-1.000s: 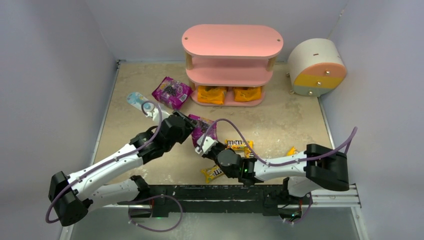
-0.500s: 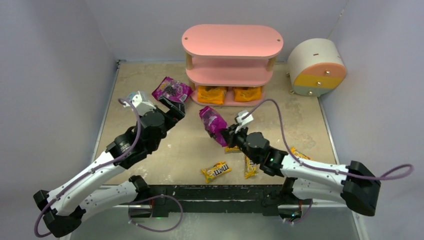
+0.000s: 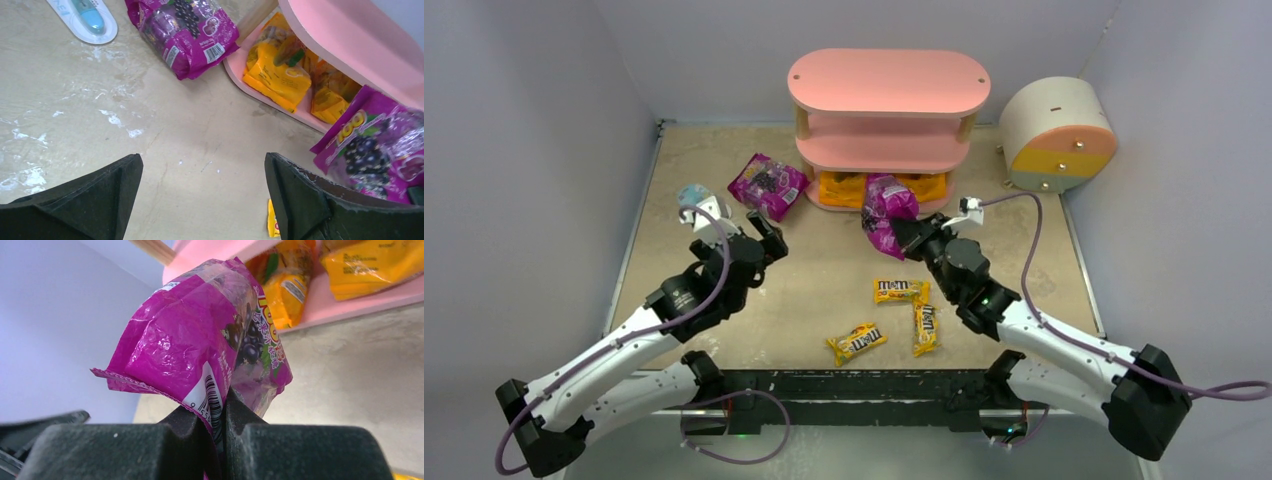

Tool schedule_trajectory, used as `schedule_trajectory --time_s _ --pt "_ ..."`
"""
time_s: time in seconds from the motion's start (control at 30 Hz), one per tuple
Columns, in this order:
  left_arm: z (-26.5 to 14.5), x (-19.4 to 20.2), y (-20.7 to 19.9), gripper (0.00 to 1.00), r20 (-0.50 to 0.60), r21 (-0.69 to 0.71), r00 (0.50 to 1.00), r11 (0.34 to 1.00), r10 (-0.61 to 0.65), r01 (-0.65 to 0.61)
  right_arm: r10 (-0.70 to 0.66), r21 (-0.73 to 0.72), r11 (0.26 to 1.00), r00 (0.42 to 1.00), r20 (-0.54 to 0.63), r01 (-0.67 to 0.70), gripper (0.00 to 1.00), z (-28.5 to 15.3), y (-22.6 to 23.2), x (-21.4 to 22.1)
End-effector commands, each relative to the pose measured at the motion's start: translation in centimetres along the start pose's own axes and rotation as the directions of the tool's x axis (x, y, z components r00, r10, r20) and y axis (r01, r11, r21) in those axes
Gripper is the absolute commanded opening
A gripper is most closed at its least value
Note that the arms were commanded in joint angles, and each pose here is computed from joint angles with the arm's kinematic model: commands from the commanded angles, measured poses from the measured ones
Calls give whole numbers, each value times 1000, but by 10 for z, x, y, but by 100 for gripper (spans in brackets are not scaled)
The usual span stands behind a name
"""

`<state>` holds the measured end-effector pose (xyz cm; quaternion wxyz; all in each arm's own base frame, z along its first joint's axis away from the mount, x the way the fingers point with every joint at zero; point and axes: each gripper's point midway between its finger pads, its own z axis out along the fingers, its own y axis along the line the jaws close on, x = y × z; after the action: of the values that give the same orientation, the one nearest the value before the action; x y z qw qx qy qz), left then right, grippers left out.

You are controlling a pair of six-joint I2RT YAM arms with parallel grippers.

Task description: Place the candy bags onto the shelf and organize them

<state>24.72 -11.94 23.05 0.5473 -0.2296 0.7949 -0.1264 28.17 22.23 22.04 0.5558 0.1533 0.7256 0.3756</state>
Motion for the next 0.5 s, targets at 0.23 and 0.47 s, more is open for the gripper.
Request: schedule_trajectory --time_s 0.23,0.47 --pt "-11 -18 22 98 76 -14 997 1000 27 -26 435 -337 880 853 288 -336 0 15 103 -127" --pt "-16 -22 30 98 95 -14 995 1000 -16 18 496 -275 868 756 428 -414 0 35 69 -151"
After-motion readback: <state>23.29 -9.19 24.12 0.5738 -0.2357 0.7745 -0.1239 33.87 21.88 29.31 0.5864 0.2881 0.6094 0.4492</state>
